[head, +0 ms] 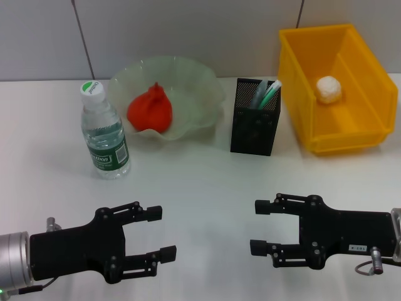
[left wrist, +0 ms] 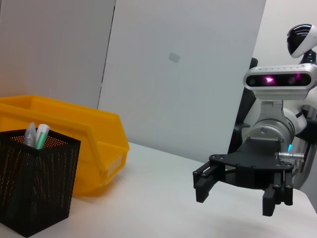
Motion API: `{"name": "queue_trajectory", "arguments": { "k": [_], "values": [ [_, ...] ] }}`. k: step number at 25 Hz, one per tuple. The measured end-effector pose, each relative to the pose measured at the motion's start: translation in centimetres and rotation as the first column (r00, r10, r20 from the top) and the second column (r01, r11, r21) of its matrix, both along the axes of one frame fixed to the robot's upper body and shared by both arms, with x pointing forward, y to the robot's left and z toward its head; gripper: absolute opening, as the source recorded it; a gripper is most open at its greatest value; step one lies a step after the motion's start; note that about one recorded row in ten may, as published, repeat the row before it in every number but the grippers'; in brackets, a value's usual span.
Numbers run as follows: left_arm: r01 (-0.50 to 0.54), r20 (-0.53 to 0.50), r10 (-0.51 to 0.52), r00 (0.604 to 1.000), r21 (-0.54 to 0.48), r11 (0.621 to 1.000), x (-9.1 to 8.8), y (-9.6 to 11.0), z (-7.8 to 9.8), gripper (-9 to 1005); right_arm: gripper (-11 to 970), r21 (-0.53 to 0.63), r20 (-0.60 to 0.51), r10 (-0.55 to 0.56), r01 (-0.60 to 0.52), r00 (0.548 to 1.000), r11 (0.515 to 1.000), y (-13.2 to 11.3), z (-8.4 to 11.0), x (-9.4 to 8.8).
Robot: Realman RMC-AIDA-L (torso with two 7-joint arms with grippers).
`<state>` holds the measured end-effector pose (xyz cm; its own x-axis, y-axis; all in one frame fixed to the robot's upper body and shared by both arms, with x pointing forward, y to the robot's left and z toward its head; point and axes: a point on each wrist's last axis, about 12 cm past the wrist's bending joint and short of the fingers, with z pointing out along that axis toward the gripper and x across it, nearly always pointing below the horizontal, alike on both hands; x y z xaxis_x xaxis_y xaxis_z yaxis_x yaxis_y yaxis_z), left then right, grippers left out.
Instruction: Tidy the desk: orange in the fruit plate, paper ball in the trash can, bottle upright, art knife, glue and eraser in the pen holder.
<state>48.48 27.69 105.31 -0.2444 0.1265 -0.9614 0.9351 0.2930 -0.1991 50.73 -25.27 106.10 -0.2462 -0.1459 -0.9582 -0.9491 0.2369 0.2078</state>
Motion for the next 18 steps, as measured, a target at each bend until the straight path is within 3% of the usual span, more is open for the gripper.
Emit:
{"name": "queue_trajectory", "arguments": {
  "k": [18],
  "values": [
    [0.003, 0.0, -0.003, 1.0, -0.002, 1.0, -0.02, 0.05, 0.07, 787, 771, 0.0, 0.003, 0.002, -0.002, 1.0, 1.0, 0.13, 0.06, 0.1]
  ]
}}
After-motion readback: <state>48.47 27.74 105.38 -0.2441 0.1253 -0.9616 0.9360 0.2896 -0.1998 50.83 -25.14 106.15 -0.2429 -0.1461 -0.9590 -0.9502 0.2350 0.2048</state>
